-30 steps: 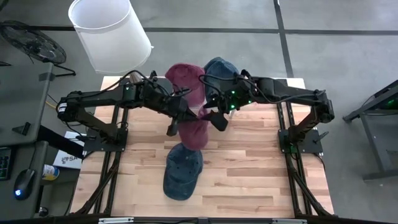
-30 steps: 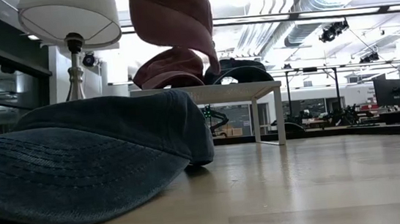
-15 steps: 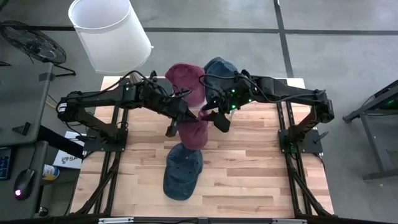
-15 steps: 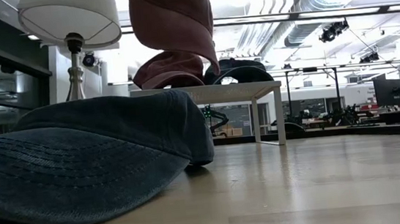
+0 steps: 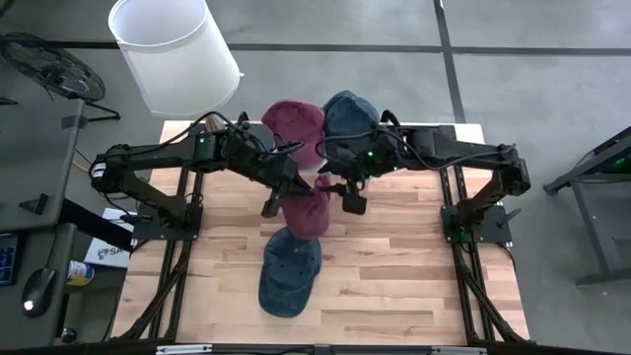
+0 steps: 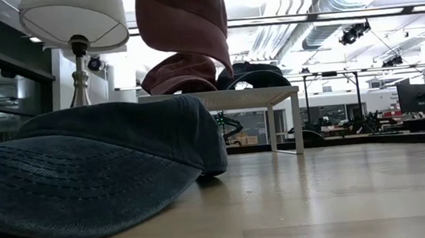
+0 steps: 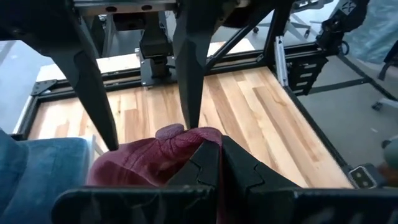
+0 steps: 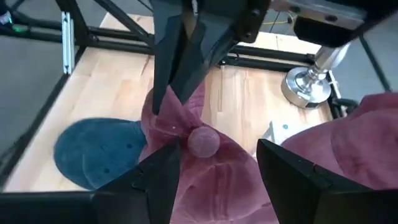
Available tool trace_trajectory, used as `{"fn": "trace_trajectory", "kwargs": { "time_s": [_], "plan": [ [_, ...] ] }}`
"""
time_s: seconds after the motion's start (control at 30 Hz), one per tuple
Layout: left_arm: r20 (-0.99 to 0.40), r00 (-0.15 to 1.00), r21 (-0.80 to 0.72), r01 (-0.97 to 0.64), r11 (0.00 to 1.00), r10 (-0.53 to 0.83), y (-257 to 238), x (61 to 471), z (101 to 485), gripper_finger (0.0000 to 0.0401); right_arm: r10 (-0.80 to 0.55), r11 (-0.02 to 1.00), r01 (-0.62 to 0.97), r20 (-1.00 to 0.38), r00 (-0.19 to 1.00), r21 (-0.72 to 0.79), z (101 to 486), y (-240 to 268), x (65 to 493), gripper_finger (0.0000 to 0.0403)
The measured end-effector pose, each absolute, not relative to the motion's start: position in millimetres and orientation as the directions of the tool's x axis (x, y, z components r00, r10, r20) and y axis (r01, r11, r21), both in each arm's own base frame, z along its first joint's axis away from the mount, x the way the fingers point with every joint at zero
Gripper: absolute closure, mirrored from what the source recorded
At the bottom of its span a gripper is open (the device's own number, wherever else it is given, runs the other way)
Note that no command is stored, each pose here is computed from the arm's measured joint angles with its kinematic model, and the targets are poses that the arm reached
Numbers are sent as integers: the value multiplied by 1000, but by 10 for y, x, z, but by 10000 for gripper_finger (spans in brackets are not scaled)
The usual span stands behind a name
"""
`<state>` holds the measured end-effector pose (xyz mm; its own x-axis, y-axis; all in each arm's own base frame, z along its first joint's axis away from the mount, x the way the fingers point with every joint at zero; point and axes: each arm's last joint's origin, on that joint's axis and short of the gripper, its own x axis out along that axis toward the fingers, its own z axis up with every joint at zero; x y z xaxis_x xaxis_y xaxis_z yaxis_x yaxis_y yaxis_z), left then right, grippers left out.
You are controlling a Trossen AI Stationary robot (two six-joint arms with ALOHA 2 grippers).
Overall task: Pick & Place hat
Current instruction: Stack the red cap on top of the red cap on the shelf
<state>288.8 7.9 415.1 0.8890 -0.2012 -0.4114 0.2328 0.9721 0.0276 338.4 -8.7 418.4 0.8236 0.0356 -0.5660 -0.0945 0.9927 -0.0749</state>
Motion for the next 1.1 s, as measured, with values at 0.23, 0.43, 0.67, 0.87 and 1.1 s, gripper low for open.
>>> {"fn": "trace_trajectory", "kwargs": {
  "time_s": [0.23,0.43,0.67,0.87,1.1],
  "plan": [
    [-411,886,-15,227,974,-213,76,2887,4150,401,47,977,-158,-572,819,-146,4157,-39,3412,199],
    [-410,884,-55,223,973,-226,72,2886,4151,401,60,959,-204,-563,825,-196,4166,-35,3418,199],
    [-409,884,-100,202,974,-225,71,2887,4151,401,93,939,-255,-546,833,-230,4171,-26,3442,199],
    [-407,886,-125,187,974,-222,72,2888,4155,401,108,923,-295,-568,816,-247,4130,-31,3453,213],
    [-407,886,-142,178,974,-221,72,2888,4155,401,127,907,-330,-577,807,-263,4105,-26,3469,238]
  ]
}}
